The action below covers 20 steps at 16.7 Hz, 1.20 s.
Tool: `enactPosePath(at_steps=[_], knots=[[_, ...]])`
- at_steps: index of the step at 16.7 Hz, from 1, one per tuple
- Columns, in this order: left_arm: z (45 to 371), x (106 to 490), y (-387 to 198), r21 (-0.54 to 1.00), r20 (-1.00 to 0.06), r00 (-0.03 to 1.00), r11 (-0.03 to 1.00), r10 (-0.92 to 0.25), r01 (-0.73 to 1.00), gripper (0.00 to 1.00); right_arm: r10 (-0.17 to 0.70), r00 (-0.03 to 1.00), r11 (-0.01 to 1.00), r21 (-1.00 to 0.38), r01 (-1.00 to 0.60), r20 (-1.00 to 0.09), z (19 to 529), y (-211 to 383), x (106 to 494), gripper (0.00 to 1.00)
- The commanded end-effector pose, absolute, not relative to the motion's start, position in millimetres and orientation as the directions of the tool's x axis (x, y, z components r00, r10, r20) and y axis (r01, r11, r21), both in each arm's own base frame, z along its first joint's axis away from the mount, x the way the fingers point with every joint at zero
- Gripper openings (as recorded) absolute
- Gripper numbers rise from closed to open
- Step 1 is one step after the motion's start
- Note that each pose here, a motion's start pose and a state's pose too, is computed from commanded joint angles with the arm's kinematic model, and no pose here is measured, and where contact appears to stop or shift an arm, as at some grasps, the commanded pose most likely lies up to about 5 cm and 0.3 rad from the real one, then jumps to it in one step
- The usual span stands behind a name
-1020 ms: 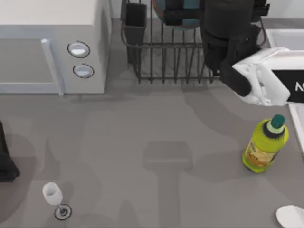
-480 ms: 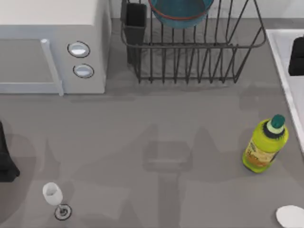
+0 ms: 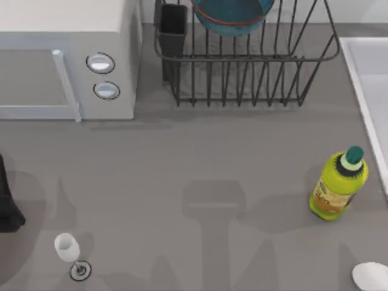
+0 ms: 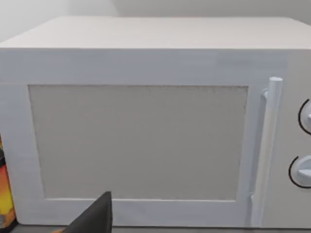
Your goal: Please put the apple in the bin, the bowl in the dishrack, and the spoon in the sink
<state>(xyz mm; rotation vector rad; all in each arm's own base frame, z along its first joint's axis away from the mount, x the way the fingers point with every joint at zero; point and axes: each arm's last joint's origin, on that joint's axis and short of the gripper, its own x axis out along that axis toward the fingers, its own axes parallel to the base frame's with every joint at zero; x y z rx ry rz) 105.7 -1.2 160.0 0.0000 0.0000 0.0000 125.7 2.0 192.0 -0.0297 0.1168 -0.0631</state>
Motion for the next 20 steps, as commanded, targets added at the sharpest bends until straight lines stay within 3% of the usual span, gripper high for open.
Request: enactPosePath(at_steps=[5,13,16,20], knots=[[160,106,-1,0.0,0.0,1.0,1.0,0.0,0.0,1.0,-0.012,1.0,1.0,-0.004,0.012,-0.015,165,-1,107,1.0],[160,106,-1,0.0,0.0,1.0,1.0,0.0,0.0,1.0,0.001,1.0,1.0,-0.001,-0.001,-0.001,161,-1,106,1.0],[160,106,-1,0.0,0.0,1.0,1.0,0.0,0.0,1.0,0.007,0.997,0.998,-0.064,-0.012,-0.083,163,-1,107,1.0],[160,106,-1,0.0,0.0,1.0,1.0,0.0,0.0,1.0,0.021,0.938,0.957,-0.265,-0.119,-0.347,174,0,113,1.0]])
